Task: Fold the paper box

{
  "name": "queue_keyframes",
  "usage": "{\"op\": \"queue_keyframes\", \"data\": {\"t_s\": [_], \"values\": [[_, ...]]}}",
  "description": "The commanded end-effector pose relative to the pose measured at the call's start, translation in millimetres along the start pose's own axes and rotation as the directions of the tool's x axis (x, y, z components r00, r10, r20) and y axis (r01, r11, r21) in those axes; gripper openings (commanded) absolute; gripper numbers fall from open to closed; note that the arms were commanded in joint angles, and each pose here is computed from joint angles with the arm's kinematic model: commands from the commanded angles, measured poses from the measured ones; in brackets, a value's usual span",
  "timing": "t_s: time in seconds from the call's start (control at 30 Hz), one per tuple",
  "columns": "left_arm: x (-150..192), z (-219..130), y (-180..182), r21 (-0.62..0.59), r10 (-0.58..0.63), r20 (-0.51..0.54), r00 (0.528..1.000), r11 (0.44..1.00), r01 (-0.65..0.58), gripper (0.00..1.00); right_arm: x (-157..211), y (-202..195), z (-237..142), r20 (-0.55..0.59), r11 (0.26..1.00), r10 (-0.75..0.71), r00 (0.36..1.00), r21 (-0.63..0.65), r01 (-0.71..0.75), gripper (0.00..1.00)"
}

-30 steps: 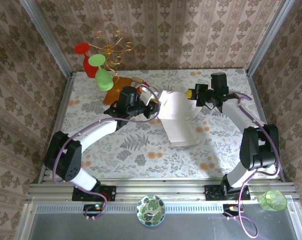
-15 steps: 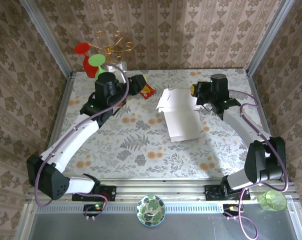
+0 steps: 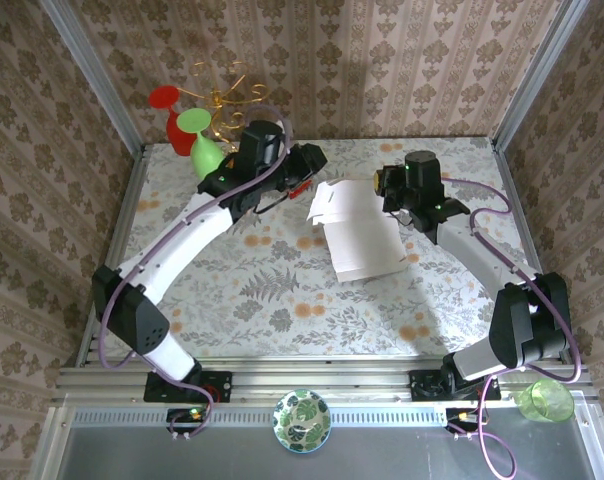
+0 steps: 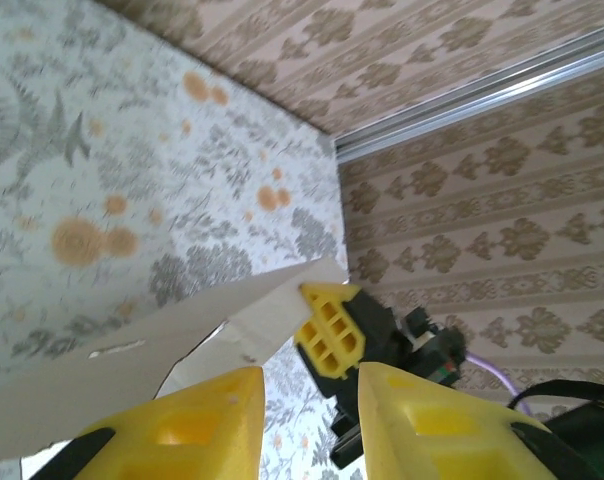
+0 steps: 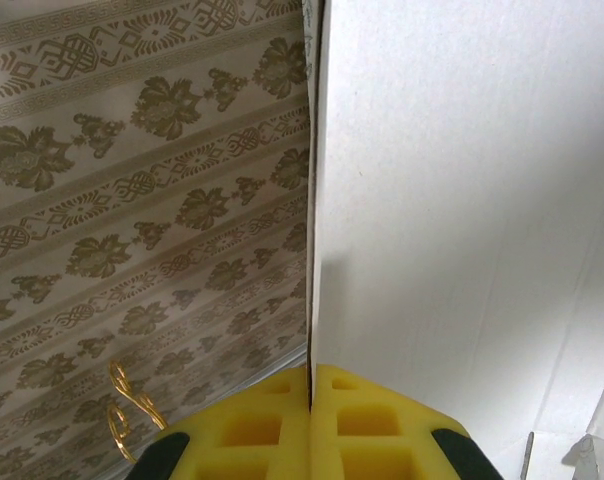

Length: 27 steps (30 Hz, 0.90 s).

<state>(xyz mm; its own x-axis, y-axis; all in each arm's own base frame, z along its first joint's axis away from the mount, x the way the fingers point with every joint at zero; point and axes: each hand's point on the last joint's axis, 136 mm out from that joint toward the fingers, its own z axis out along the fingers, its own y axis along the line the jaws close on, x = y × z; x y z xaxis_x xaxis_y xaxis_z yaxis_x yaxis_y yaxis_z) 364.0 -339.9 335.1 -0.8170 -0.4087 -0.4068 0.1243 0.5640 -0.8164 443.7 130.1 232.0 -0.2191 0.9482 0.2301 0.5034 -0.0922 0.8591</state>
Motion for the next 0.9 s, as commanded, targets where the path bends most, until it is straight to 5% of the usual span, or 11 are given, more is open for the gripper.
{"op": "queue_keyframes", "data": {"t_s": [0.0, 0.87], "values": [[6.9, -0.3, -2.8, -0.039, -0.094, -0.023, 0.995, 0.995, 0.093, 0.31, -4.7, 3.7, -5.7, 0.042, 0.999, -0.015, 0.999, -0.028, 0.016, 0.00], [38.0, 56.6, 16.4, -0.101, -0.189, -0.141, 0.972, 0.979, 0.176, 0.37, 3.2, -2.7, -3.1, 0.019, 1.000, -0.014, 1.000, -0.016, 0.014, 0.00]]}}
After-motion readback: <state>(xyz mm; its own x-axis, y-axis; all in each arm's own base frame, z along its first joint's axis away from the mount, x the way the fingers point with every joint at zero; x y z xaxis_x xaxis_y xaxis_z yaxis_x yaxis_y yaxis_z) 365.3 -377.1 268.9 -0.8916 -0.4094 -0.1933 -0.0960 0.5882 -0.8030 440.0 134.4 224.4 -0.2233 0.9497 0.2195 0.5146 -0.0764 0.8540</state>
